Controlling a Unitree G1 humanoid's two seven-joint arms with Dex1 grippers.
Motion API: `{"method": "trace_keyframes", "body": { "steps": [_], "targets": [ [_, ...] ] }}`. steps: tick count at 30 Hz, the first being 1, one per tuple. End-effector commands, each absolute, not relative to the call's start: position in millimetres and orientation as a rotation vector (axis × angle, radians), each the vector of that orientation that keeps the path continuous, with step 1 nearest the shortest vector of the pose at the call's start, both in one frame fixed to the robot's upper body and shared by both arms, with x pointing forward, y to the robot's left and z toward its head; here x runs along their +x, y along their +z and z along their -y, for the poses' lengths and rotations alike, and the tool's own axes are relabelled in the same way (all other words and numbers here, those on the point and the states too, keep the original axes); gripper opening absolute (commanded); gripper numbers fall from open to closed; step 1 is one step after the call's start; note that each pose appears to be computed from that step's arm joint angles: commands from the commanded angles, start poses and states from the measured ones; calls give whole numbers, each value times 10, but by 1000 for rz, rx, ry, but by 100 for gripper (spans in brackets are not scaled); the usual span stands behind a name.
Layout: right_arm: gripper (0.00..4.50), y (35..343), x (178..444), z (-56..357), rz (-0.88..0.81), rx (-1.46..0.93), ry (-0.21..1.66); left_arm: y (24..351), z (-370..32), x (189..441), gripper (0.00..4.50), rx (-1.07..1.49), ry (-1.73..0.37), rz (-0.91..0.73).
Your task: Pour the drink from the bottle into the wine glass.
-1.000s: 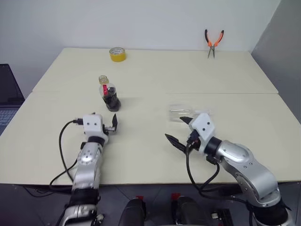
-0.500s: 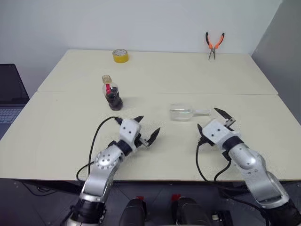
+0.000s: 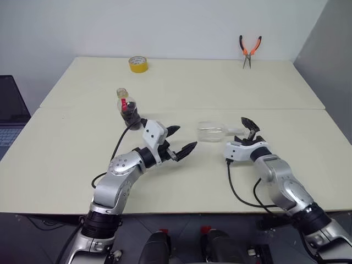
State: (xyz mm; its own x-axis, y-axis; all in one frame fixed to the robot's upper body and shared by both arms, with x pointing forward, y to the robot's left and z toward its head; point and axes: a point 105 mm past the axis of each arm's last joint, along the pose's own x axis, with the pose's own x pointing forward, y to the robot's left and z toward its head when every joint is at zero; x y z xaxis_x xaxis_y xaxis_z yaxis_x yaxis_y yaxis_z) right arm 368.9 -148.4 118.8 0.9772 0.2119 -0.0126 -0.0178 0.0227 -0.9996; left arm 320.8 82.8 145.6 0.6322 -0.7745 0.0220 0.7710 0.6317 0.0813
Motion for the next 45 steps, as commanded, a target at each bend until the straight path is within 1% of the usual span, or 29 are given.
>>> {"method": "trace_keyframes", "body": {
  "steps": [1, 8, 10, 11, 13, 17, 18, 19, 21, 22, 25, 28, 30, 32, 35, 37, 39, 42, 45],
  "targets": [
    [450, 1236, 3759, 1459, 185, -1560, 135, 1561, -802, 3171, 449, 66, -895, 105],
    [450, 1037, 3897, 1399, 156, -1563, 149, 1563, -759, 3165, 449, 48, -893, 109],
    [412, 1034, 3912, 1388, 160, -1558, 146, 1554, -748, 3148, 450, 45, -903, 105],
    [388, 1028, 3922, 1386, 160, -1558, 146, 1551, -746, 3144, 450, 44, -904, 103],
    [326, 1011, 3937, 1387, 157, -1557, 147, 1548, -744, 3140, 450, 42, -907, 101],
    [185, 985, 3990, 1402, 146, -1564, 149, 1535, -746, 3129, 450, 40, -916, 95],
    [155, 1041, 3997, 1402, 164, -1562, 133, 1531, -752, 3125, 450, 32, -918, 90],
    [114, 1081, 3999, 1402, 177, -1561, 121, 1528, -756, 3120, 450, 27, -919, 87],
    [44, 1252, 3977, 1413, 225, -1547, 78, 1516, -802, 3109, 450, 5, -913, 77],
    [18, 1319, 3961, 1425, 241, -1540, 60, 1514, -823, 3103, 450, 4, -910, 77],
    [13, 1497, 3907, 1451, 284, -1525, 17, 1531, -889, 3090, 450, -19, -903, 72],
    [13, 1744, 3810, 1431, 346, -1489, -20, 1539, -1049, 3098, 450, -14, -874, 75],
    [13, 1910, 3716, 1358, 403, -1437, -18, 1523, -1161, 3080, 450, -16, -882, 73],
    [13, 1961, 3606, 1212, 438, -1304, 47, 1529, -1231, 3045, 450, -42, -911, 72],
    [13, 1890, 3490, 1041, 437, -1046, 153, 1505, -1303, 3043, 450, -44, -915, 59],
    [13, 1825, 3433, 932, 435, -818, 252, 1478, -1399, 3113, 450, -40, -859, 49],
    [13, 1804, 3404, 906, 468, -740, 262, 1480, -1440, 3121, 450, -45, -859, 45],
    [13, 1643, 3340, 807, 407, -528, 386, 1505, -1476, 3095, 450, -19, -867, 49],
    [13, 1530, 3305, 743, 366, -342, 461, 1505, -1481, 3041, 450, 29, -887, 51]
  ]
}}
